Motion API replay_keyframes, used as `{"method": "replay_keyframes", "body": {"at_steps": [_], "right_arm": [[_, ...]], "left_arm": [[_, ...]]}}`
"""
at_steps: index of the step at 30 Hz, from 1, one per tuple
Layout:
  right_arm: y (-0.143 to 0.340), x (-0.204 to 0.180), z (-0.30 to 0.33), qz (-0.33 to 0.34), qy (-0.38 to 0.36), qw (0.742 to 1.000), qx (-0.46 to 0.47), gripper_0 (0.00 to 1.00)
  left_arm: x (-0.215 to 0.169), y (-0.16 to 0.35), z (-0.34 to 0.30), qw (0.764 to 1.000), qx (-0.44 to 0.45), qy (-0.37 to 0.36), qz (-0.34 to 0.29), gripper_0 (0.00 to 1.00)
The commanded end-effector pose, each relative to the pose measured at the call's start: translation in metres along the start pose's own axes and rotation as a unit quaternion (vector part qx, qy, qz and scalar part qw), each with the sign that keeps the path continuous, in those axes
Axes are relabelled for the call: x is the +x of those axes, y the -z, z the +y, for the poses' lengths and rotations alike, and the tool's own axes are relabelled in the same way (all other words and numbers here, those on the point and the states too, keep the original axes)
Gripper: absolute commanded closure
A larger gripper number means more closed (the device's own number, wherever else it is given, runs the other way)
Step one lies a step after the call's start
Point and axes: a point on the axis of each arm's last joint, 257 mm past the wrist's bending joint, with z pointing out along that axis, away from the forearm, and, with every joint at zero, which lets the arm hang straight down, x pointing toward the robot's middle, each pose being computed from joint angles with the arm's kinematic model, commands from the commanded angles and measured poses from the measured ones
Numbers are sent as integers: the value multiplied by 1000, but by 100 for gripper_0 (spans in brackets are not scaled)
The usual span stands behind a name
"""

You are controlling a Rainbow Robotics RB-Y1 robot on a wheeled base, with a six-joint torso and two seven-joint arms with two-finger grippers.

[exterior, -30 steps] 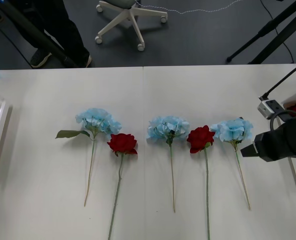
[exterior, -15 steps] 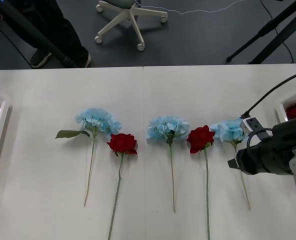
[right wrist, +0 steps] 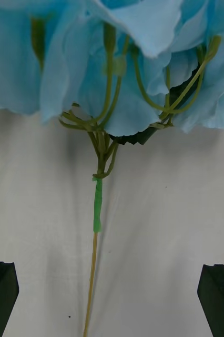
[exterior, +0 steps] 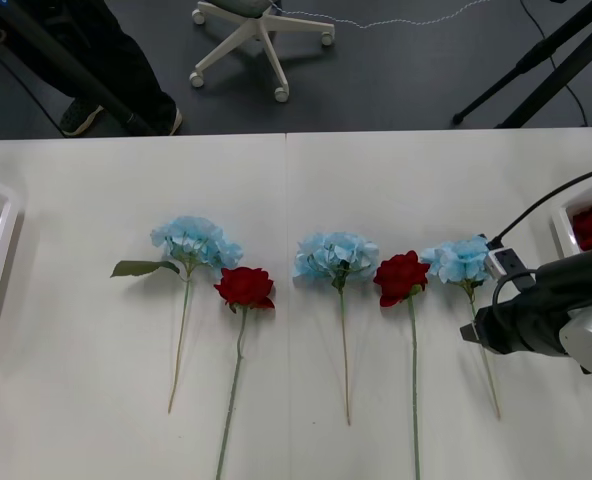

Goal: Put the red flowers into the right box and the blue flowers into the left box

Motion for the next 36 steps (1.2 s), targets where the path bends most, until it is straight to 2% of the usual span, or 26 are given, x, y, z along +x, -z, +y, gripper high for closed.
{"method": "replay_keyframes", "body": {"at_steps": [1,4,5,7,9,10,16,22,23,24,27,28,29,30,31,32,36], "right_arm": [[-9,-9,14,-10,3,1000,-7,0],[-16,-12,16,-14,1,1000,-8,0],[-18,-12,17,-14,0,1000,-8,0],[-22,-13,19,-14,0,1000,-6,0],[-27,-15,21,-15,-3,1000,-6,0],[-28,-16,21,-15,-4,1000,-6,0],[-39,-19,22,-17,-9,1000,-6,0],[-46,-24,21,-22,-11,1000,-3,0],[-46,-24,20,-22,-11,1000,-3,4],[-47,-24,20,-22,-11,1000,-2,8],[-48,-24,18,-20,-13,1000,0,60],[-48,-24,18,-19,-14,1000,-1,67],[-49,-23,17,-18,-15,1000,0,80],[-49,-23,16,-17,-16,1000,1,85],[-50,-23,16,-17,-17,1000,1,97],[-51,-23,16,-16,-18,1000,0,100],[-52,-24,15,-18,-20,1000,1,100]], "left_arm": [[-17,6,24,998,-23,-49,-14,100],[-12,4,21,999,-19,-49,-7,100],[-8,3,20,999,-18,-46,-1,97],[-3,3,19,999,-15,-45,9,77],[0,4,15,999,-10,-44,19,18],[1,5,14,999,-8,-44,21,2],[-1,22,-9,997,20,-43,62,0],[-12,62,-59,990,78,-54,108,0],[-13,72,-70,987,95,-60,113,0],[-12,76,-77,986,104,-64,117,0],[-4,106,-119,974,147,-102,137,0],[-2,111,-127,972,153,-104,141,0],[4,121,-144,968,168,-112,151,0],[6,127,-153,965,175,-118,155,0],[13,137,-169,960,187,-129,164,0],[20,147,-185,955,198,-142,170,0],[42,176,-233,940,237,-170,179,0]]}}
